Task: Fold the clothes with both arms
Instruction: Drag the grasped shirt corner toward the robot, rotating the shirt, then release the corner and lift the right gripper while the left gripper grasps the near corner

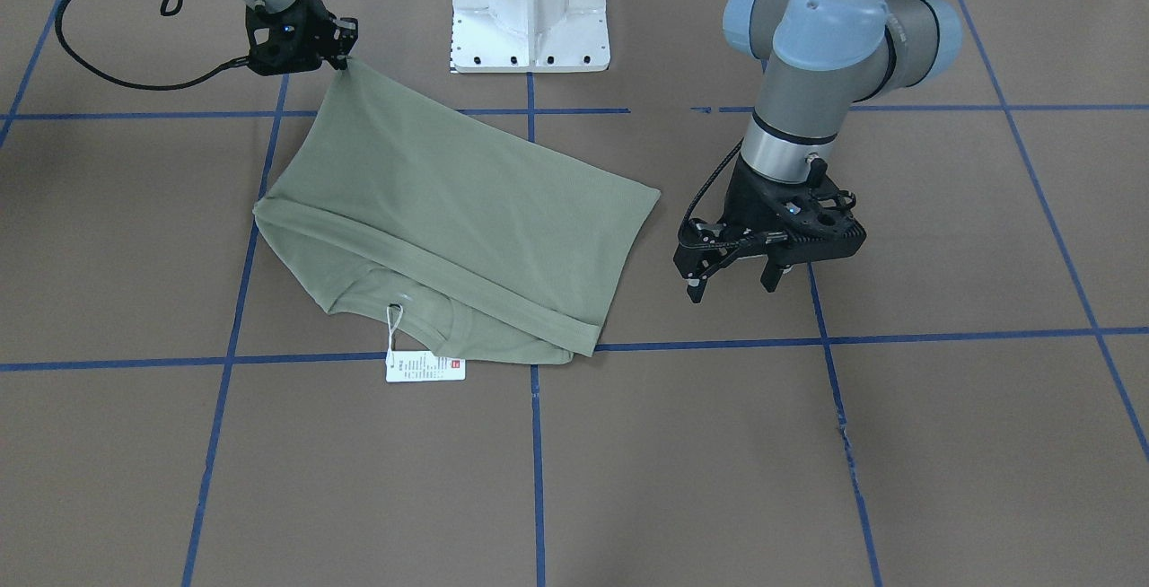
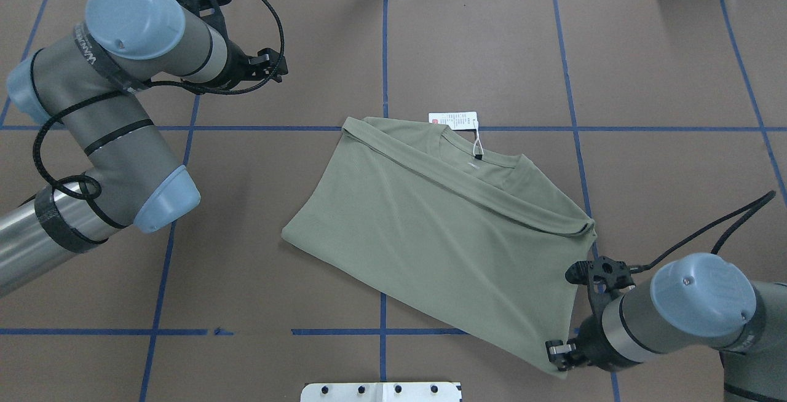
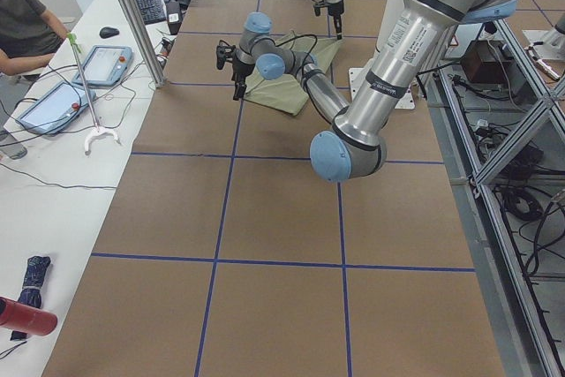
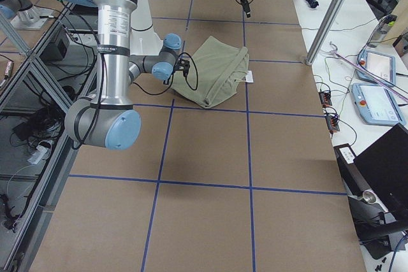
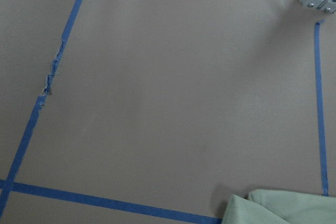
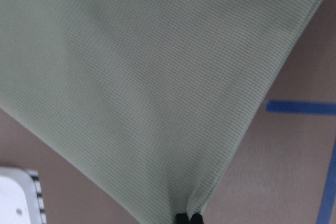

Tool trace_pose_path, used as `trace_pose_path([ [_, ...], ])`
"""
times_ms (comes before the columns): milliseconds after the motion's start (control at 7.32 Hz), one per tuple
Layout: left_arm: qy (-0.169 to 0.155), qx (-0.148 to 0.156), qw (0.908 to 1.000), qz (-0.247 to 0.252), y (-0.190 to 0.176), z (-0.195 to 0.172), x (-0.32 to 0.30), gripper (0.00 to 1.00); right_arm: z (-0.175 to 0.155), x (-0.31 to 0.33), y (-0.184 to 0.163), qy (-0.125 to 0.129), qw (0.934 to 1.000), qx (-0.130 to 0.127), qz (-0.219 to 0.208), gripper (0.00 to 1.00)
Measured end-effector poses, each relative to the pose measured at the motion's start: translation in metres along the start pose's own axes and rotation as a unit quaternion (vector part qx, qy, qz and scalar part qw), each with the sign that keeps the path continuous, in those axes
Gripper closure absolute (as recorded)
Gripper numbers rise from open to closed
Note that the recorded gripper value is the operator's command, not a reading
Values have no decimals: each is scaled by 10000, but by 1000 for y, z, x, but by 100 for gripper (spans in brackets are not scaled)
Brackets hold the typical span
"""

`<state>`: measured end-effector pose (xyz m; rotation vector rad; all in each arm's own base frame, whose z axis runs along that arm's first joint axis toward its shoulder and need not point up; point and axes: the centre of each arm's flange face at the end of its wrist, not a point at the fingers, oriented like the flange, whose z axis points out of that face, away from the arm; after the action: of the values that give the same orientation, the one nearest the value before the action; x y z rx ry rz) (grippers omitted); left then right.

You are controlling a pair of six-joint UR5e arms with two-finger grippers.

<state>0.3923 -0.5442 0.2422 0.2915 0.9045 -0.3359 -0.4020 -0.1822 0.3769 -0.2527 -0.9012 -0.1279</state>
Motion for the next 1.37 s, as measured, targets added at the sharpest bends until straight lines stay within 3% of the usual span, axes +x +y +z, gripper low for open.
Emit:
trace_pose_path([
  [137,11,5,10000,2,0,-2,0,0,7,-7,23,0,9996,-270,3,6],
  [410,62,8,10000,14,2,-7,3,0,8,-18,47,-65,9986,-518,28,0],
  [683,166,-91,9998,71,15,-17,10,0,-14,-22,36,-250,9990,-332,132,0],
  [957,352,-633,9974,-63,66,-27,12,0,-62,-20,-20,-608,9962,384,490,0],
  [1230,388,-1271,9893,-601,155,-19,37,0,-124,-17,-75,-1018,9845,1190,785,0],
  [1366,331,-1448,9846,-922,194,-15,48,0,-147,-16,-93,-1158,9783,1475,878,0],
])
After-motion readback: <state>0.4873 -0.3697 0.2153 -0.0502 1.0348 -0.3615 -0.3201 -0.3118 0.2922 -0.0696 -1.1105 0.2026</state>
